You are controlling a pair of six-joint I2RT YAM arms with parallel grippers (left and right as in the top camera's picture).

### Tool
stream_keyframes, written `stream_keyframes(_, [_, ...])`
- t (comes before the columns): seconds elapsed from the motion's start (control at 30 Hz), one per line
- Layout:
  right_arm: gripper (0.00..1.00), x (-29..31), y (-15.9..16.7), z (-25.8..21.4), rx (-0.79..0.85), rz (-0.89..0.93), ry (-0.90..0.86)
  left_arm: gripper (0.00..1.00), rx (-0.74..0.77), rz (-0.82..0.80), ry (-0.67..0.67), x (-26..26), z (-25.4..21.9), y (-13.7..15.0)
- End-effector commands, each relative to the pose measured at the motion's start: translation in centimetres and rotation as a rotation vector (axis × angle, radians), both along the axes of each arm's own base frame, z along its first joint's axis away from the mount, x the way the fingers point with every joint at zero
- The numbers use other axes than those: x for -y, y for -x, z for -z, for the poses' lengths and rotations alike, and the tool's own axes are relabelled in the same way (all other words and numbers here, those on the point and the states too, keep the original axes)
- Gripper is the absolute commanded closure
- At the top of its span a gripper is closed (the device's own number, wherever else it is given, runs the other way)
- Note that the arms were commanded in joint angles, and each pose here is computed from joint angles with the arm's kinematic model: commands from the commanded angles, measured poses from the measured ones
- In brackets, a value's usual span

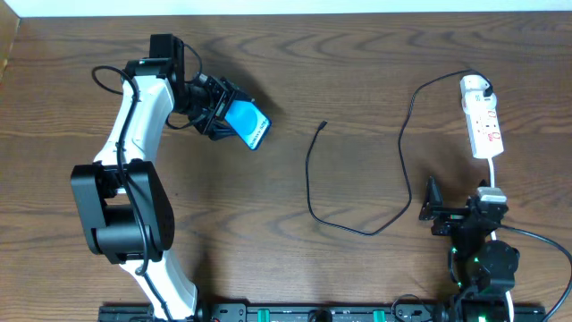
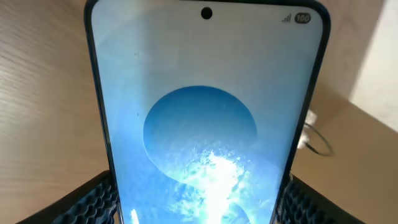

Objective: Plug charger to phone and switch on socket

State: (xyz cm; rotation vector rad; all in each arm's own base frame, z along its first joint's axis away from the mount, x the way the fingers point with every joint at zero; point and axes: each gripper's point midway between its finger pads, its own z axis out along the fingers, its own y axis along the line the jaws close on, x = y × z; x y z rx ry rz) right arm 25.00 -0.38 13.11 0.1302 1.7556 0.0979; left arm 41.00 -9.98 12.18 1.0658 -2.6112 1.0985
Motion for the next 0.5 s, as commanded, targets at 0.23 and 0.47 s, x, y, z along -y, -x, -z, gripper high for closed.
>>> stream_keyframes(0.23, [0.01,-0.9,-0.5,0.6,-0.140,-0.013,-0.150,0.33,-0.108,-0.076,0.369,3.5,-6.9,0.5])
stream_keyframes(0.47, [0.01,-1.7,-2.9,-1.2,-0.363,-0.047,-0.171,0.33,-0.178,-0.105,0.443,4.0,-7.9,0.7])
